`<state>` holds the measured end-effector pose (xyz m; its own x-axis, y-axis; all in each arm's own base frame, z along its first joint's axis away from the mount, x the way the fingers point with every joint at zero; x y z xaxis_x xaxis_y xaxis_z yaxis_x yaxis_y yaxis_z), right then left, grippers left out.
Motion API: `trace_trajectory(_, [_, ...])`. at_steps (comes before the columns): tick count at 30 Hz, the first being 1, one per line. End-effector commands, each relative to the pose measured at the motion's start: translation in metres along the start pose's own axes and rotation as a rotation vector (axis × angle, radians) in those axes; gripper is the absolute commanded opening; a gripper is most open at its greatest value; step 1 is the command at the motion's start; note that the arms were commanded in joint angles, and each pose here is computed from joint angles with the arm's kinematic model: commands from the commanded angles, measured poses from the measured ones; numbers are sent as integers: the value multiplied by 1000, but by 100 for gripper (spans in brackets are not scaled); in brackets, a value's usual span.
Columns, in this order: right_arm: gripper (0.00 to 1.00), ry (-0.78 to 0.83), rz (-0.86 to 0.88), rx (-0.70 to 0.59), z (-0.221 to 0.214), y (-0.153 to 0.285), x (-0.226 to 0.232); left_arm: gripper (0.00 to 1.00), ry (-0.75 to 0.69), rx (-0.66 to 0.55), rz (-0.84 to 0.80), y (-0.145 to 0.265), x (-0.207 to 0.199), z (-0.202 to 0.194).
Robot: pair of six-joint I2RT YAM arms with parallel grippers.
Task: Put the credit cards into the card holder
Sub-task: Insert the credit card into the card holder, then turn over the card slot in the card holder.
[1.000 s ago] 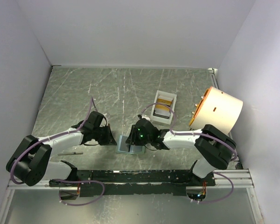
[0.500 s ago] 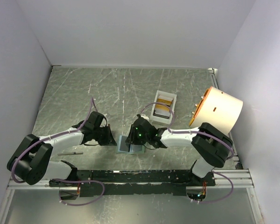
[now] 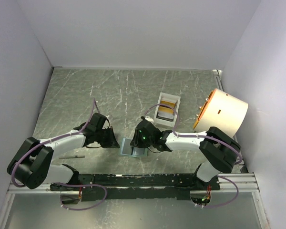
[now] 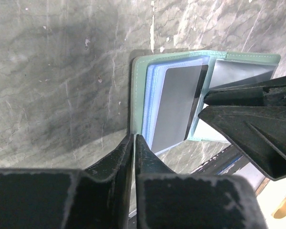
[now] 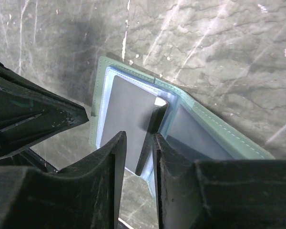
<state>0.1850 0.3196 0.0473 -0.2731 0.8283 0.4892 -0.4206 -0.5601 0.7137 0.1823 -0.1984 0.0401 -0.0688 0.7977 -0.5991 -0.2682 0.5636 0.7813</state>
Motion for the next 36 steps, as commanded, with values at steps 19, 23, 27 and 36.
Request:
trace_trajectory(19, [14,23,-63,10,-9,-7,-16,40,-23,-49,-170,16,-41,11])
trace_trajectory(23, [11,21,-92,28,-17,-9,-26,42,-24,-46,-177,13,-41,12])
trace_trajectory(27, [8,15,-105,33,-21,-8,-31,42,-26,-38,-162,9,-37,11])
trace_trajectory(36, [5,14,-116,41,-25,-9,-36,45,-32,-18,-158,2,-34,10])
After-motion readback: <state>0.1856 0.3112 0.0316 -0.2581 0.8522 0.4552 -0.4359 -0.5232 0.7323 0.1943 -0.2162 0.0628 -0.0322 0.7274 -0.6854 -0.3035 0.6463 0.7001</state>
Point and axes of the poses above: each gripper's point midway between its finger pads, its own y axis back along the fingers, its own x axis along the line the jaws close on, z = x × y, the point moved 2 cm from there along y, back along the fingers, and after that the axes turned 7 degrees about y, right-handed, at the moved point
